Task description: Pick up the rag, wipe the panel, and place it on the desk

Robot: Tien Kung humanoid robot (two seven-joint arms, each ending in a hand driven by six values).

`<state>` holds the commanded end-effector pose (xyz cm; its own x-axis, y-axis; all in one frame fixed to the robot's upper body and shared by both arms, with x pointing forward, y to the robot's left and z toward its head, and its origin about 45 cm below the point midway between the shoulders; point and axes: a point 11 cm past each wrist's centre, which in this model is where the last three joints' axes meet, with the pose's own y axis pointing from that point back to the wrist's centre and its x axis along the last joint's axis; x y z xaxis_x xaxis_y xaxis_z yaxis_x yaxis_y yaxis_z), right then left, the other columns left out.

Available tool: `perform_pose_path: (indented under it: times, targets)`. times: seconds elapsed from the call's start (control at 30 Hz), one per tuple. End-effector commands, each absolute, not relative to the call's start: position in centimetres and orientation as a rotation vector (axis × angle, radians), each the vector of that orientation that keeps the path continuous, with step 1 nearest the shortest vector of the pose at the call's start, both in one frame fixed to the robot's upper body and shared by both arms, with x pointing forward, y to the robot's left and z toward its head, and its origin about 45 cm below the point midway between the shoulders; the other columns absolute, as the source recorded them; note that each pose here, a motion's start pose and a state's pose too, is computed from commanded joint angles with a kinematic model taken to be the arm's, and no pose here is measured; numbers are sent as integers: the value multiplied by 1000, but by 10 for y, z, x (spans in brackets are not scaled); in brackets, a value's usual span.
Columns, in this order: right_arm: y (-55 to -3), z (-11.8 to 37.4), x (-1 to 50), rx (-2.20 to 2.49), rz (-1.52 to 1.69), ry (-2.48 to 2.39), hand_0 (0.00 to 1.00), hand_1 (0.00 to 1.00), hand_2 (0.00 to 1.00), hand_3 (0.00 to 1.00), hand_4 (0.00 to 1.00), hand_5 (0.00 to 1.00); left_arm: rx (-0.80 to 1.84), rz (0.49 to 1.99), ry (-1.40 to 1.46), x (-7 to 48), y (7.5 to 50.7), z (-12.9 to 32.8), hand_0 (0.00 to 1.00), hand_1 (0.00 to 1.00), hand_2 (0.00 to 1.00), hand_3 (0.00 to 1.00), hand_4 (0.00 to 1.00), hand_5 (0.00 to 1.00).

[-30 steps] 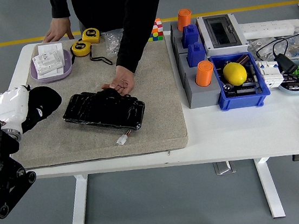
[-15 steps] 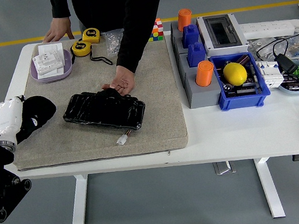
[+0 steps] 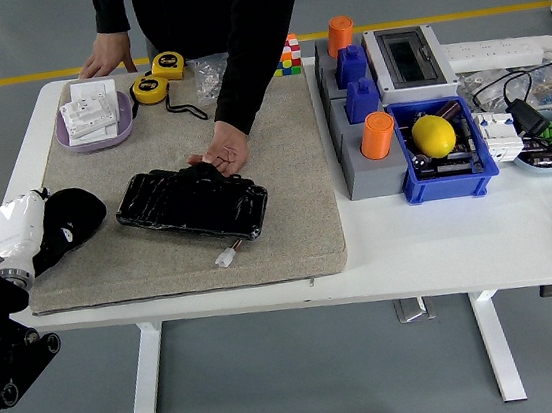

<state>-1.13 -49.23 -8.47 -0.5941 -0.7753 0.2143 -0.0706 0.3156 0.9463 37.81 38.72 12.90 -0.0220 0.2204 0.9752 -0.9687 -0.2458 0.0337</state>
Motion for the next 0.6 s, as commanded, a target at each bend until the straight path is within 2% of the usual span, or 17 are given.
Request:
perform_pose_path:
  times: [0.03, 0.2, 0.23, 0.4, 0.43, 0.6]
  targets:
    - [-492, -85, -11, 749, -1321, -1903, 745, 691, 701, 623, 998, 554, 1217, 1483, -905, 378, 387, 129, 392, 504, 565, 543, 644, 159]
    - [-492, -85, -12, 747, -1323, -1903, 745, 691, 701, 623, 998, 554, 1224, 1469, -885, 379, 386, 126, 392, 504, 565, 543, 644, 159]
    - [-492, -85, -11, 747, -1323, -1904, 745, 690, 701, 623, 998, 552, 1229, 1464, -879, 379, 386, 125, 467, 651, 723, 650, 848, 330]
    - [-492, -85, -11, 747, -1323, -1906, 745, 690, 701, 623, 998, 552, 1250, 1439, -858, 379, 386, 121, 467, 651, 723, 650, 848, 330]
    - [-492, -85, -10, 747, -1323, -1907, 745, 691, 701, 622, 998, 552, 1252, 1436, -855, 378, 386, 121, 506, 698, 757, 761, 936, 469]
    - [-492, -85, -11, 745, -1325, -1908, 745, 691, 701, 622, 998, 552, 1266, 1411, -844, 377, 386, 117, 506, 698, 757, 761, 936, 469]
